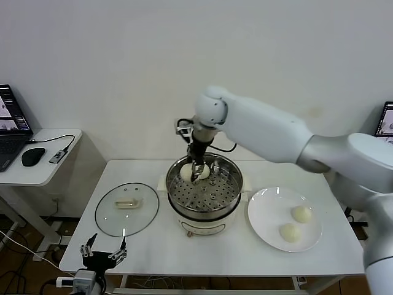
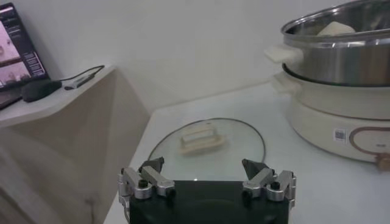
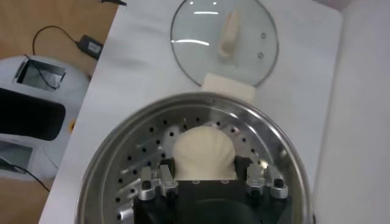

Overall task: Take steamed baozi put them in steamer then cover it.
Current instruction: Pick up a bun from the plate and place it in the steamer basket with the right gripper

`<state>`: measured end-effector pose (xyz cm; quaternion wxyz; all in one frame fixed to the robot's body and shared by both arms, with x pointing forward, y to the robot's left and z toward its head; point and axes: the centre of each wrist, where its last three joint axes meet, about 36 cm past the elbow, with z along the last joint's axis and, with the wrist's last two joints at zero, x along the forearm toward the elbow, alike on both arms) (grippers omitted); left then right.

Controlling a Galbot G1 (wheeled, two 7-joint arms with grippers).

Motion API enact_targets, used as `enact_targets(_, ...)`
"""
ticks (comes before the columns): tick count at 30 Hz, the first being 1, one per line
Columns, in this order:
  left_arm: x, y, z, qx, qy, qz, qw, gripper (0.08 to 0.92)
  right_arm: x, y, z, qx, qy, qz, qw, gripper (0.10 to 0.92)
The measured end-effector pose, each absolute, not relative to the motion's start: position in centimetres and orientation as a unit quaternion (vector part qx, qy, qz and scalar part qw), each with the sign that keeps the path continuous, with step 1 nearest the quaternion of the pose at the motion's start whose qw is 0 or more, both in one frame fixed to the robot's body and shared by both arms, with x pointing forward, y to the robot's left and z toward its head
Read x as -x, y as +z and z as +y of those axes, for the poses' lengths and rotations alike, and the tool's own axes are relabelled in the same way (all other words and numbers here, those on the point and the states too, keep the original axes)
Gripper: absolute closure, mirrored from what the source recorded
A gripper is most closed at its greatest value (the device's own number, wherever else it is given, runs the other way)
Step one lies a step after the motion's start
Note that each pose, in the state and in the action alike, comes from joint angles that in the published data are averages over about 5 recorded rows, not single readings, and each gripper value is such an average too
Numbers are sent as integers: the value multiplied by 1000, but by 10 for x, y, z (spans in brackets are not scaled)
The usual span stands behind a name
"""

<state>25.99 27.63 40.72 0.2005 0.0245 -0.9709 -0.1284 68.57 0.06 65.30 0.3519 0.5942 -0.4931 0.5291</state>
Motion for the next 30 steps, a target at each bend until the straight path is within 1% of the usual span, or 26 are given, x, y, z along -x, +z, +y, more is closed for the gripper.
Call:
enact_targets(9,-261,404,276,-23,-126,-971,203,177,-686,623,20,-594,530,-484,362,426)
enact_targets(15,-262,401,276,-22,-125,-970,206,177,-690,608,22,-587,533,-487,366,426)
enact_targets(30,-265,398,275,-20,-124,-970,208,177,-697,593,17,-576,525,-507,369,419)
